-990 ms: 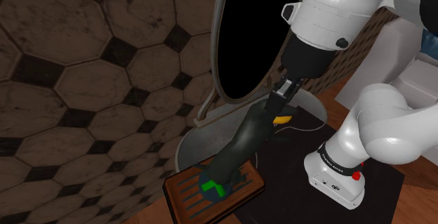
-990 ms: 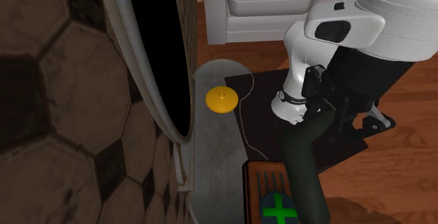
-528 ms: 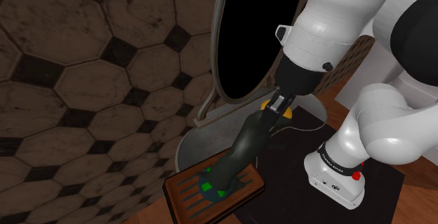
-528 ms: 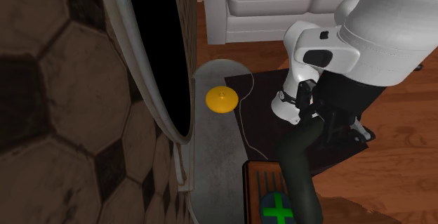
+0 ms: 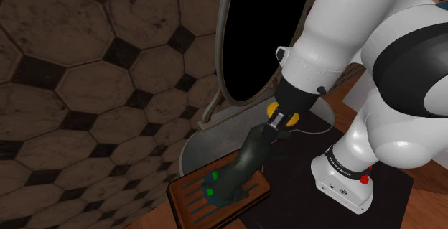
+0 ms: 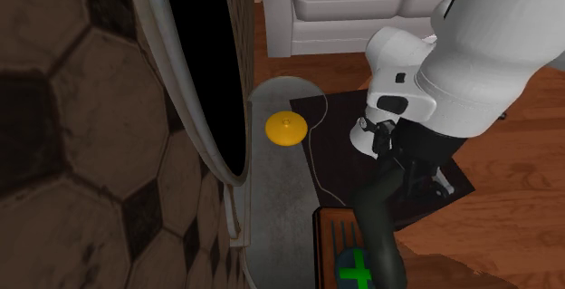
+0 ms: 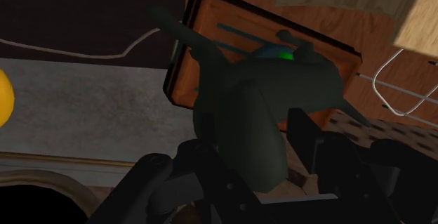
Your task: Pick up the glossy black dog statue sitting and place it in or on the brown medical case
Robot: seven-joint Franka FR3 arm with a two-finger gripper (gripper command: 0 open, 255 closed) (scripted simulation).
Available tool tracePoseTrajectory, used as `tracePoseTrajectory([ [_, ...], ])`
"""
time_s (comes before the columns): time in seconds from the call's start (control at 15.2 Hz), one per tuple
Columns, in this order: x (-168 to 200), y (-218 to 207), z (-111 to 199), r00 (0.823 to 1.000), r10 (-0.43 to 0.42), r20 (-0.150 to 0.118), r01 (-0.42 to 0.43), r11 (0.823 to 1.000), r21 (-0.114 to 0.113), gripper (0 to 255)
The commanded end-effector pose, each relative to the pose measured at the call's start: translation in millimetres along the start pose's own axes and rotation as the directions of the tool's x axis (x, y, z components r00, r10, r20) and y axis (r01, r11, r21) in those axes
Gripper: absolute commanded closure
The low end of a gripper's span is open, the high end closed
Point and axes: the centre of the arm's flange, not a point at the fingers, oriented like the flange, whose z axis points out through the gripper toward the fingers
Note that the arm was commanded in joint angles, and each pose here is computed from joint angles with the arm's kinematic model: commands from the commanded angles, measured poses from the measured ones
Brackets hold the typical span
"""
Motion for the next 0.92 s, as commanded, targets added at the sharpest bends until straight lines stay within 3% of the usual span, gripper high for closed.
tracePoseTrajectory([
  [0.0, 0, 1, 11, 1.000, 0.000, -0.001, 0.000, 1.000, 0.001, 255],
  [0.33, -1, 4, 37, 1.000, 0.000, -0.001, 0.000, 1.000, 0.001, 255],
  [0.86, -1, 4, 37, 1.000, 0.000, -0.001, 0.000, 1.000, 0.001, 255],
])
